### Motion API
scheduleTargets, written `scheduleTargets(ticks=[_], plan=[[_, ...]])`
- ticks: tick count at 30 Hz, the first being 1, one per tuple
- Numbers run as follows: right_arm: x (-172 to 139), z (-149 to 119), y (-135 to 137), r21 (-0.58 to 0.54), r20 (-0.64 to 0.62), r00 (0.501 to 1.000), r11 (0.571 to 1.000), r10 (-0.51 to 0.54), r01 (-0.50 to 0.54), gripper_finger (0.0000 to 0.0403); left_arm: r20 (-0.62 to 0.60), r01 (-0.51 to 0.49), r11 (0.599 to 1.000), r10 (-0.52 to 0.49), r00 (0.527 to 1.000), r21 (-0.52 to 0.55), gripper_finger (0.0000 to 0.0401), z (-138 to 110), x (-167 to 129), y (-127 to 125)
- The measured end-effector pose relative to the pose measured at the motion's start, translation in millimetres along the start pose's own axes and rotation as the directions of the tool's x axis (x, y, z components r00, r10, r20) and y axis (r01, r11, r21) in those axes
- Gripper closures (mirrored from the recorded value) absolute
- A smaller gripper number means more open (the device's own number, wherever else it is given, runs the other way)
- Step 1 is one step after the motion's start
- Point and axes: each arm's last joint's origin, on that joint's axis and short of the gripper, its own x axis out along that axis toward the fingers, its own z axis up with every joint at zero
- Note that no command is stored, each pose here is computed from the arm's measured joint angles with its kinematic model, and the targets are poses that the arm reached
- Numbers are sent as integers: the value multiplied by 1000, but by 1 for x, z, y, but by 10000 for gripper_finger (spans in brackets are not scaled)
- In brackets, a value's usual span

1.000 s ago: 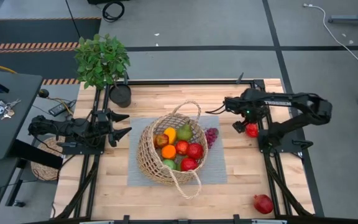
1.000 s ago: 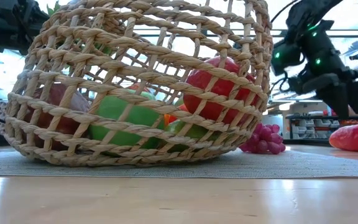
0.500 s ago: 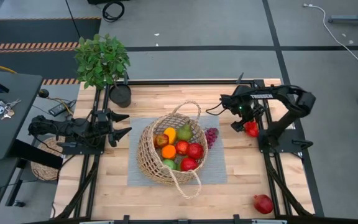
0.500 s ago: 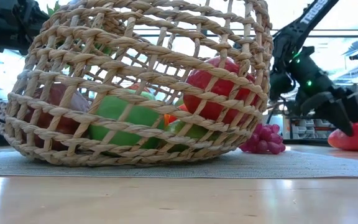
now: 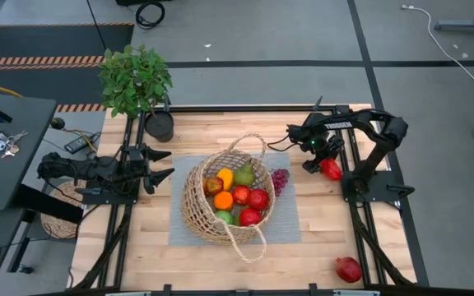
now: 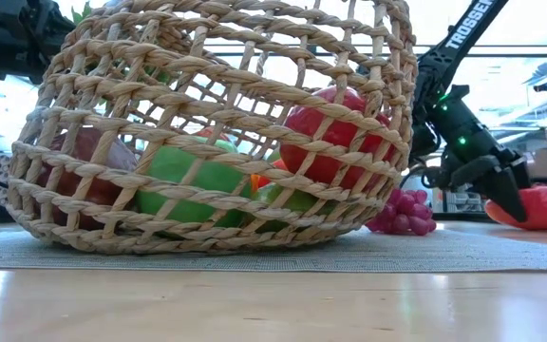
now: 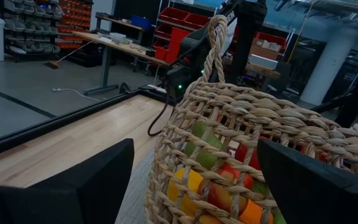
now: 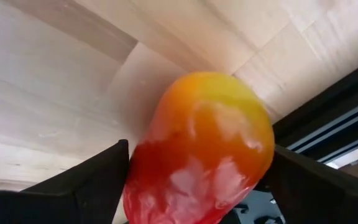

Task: Build produce basket
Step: Put the orange mango into the brown basket

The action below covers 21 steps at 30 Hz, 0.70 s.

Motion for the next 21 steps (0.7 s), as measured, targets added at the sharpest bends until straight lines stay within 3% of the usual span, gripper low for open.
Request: scheduleTargets(ticks=[7, 13, 21], plan=[[0, 1, -1, 2, 4, 1000, 1000, 4, -4, 95, 0, 0, 1000, 0, 1000, 0, 53, 0, 0, 0], [-6, -9, 6, -47, 23, 1000, 999, -1, 2, 104, 0, 1, 1000, -1, 1000, 0, 53, 0, 0, 0], [-56, -36, 11, -81, 230, 968, 993, 97, -80, 104, 0, 0, 1000, 0, 1000, 0, 53, 0, 0, 0]])
